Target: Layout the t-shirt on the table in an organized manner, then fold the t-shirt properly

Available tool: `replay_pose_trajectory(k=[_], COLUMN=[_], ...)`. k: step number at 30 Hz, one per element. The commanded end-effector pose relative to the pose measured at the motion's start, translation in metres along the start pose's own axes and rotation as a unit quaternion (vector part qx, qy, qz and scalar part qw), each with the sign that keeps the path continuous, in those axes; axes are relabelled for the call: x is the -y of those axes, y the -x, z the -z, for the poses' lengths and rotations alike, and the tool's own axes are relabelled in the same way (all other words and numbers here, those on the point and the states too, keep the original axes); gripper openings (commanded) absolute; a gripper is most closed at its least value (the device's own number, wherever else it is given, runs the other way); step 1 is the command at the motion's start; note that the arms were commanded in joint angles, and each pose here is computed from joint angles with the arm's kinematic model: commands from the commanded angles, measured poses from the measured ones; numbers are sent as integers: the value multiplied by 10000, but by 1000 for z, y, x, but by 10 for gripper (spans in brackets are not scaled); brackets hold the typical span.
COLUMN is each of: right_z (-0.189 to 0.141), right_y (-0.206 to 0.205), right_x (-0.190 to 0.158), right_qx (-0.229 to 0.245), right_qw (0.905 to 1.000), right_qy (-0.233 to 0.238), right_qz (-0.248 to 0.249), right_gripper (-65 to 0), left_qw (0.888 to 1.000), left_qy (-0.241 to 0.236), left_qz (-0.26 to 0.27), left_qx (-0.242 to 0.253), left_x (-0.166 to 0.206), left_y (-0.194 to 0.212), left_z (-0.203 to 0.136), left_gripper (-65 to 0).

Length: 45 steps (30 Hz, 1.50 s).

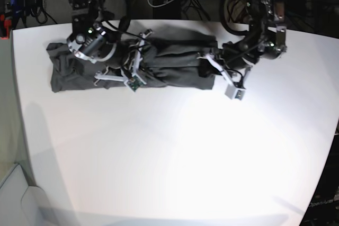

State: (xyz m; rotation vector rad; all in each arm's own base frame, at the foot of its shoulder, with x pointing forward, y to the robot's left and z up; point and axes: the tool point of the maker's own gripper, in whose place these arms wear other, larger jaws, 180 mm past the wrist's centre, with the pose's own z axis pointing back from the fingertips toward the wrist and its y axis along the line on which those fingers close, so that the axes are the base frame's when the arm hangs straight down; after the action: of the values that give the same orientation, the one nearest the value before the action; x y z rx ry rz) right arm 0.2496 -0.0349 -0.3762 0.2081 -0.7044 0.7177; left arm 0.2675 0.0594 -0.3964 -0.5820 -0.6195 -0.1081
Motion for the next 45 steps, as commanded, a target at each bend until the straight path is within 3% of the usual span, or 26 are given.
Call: replay_pose_trajectory(k=[1, 5, 13, 20, 27, 35, 45], right_z=[-3, -1, -2, -2, -13, -18, -51], right_y=[-13, -17, -17, -15, 6, 14, 21], right_x=[0, -8, -7, -4, 34, 46, 88], right_qx=[246, 276, 276, 247, 87, -24, -235], right_qw=[9997, 9995, 9995, 9996, 9988, 9983, 9906], right_qy=[-5, -109, -96, -61, 427, 557, 1297], right_qz=[-23, -109, -112, -99, 241, 167, 366], right_gripper=[-650, -650, -650, -650, -650, -650, -648], left_qw=[9998, 9998, 9981, 9968, 9938, 9940, 9937], left_qy=[57, 117, -503, -587, -878, -869, -892], left_qz=[43, -25, -26, -308, -605, -591, -600], left_qx=[200, 130, -368, -445, -325, -319, -327], left_x=[2, 3, -39, -54, -80, -79, -81], left_y=[-12, 2, 38, 56, 56, 55, 56], left_z=[2, 20, 40, 51, 40, 40, 39], left_gripper=[-648, -648, -648, -648, -648, -648, -648])
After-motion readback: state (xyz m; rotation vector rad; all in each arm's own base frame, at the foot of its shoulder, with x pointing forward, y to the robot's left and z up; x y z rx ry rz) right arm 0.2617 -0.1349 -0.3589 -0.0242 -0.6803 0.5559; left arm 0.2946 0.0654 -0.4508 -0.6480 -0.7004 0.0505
